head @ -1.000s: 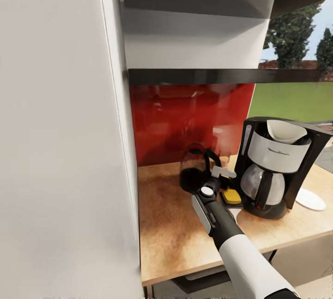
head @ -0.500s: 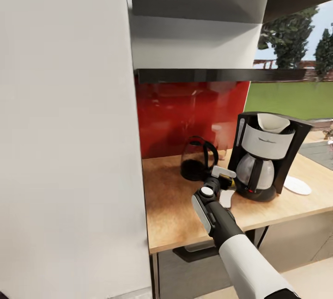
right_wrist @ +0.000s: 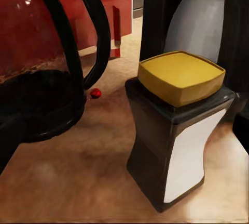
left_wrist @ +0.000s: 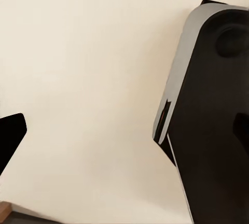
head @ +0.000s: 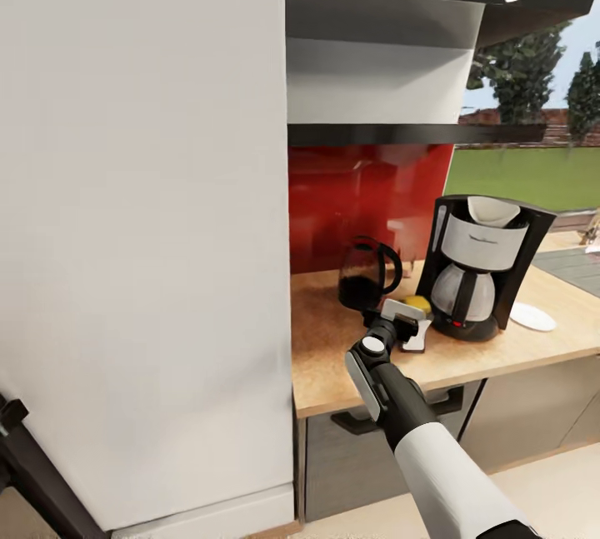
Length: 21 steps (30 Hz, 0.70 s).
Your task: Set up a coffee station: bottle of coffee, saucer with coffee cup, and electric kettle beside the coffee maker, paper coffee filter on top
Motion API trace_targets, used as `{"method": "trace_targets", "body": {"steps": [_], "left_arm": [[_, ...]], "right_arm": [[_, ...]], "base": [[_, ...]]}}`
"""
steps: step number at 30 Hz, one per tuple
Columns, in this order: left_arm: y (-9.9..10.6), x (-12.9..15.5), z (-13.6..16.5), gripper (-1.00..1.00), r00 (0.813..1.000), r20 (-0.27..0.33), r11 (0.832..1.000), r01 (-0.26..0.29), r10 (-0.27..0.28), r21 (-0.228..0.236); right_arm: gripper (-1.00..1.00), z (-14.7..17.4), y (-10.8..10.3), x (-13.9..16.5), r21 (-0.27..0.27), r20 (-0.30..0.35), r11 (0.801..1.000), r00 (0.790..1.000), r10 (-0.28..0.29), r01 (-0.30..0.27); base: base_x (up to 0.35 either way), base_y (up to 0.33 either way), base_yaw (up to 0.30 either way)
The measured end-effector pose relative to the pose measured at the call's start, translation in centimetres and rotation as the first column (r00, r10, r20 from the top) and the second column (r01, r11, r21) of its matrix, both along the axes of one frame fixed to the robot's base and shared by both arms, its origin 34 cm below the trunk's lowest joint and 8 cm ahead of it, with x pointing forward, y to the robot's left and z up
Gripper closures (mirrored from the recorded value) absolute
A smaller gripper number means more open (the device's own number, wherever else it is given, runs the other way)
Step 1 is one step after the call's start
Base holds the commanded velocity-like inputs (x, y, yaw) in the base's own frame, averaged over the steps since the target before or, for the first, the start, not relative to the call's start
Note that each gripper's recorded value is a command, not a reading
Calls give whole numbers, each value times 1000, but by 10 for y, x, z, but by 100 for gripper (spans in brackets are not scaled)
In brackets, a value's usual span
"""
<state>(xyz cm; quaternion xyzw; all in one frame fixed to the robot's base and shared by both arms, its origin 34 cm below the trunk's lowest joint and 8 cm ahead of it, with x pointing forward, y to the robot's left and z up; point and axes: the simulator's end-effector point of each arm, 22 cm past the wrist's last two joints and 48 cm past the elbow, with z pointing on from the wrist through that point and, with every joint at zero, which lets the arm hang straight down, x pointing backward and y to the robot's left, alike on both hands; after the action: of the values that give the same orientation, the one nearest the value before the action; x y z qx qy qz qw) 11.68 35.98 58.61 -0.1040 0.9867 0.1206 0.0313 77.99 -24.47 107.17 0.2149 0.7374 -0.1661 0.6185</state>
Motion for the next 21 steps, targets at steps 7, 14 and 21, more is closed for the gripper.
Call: {"method": "trace_targets", "body": {"steps": [7, 14, 21], "left_arm": [[-1, 1, 0, -100, 1000, 4, 1000, 2, -2, -1], [-5, 2, -1, -100, 1000, 6, 1000, 11, -11, -6], [-3, 3, 0, -100, 1000, 10, 1000, 11, -11, -3]], "right_arm": [[-100, 0, 0, 0, 0, 0, 1000, 1000, 0, 0], [-100, -4, 0, 0, 0, -9, 1000, 1000, 1, -1], [-100, -63, -3, -12, -23, -76, 1000, 997, -11, 9]], "base": [[-44, 35, 0], [-115, -121, 0], [-266, -158, 0]]}}
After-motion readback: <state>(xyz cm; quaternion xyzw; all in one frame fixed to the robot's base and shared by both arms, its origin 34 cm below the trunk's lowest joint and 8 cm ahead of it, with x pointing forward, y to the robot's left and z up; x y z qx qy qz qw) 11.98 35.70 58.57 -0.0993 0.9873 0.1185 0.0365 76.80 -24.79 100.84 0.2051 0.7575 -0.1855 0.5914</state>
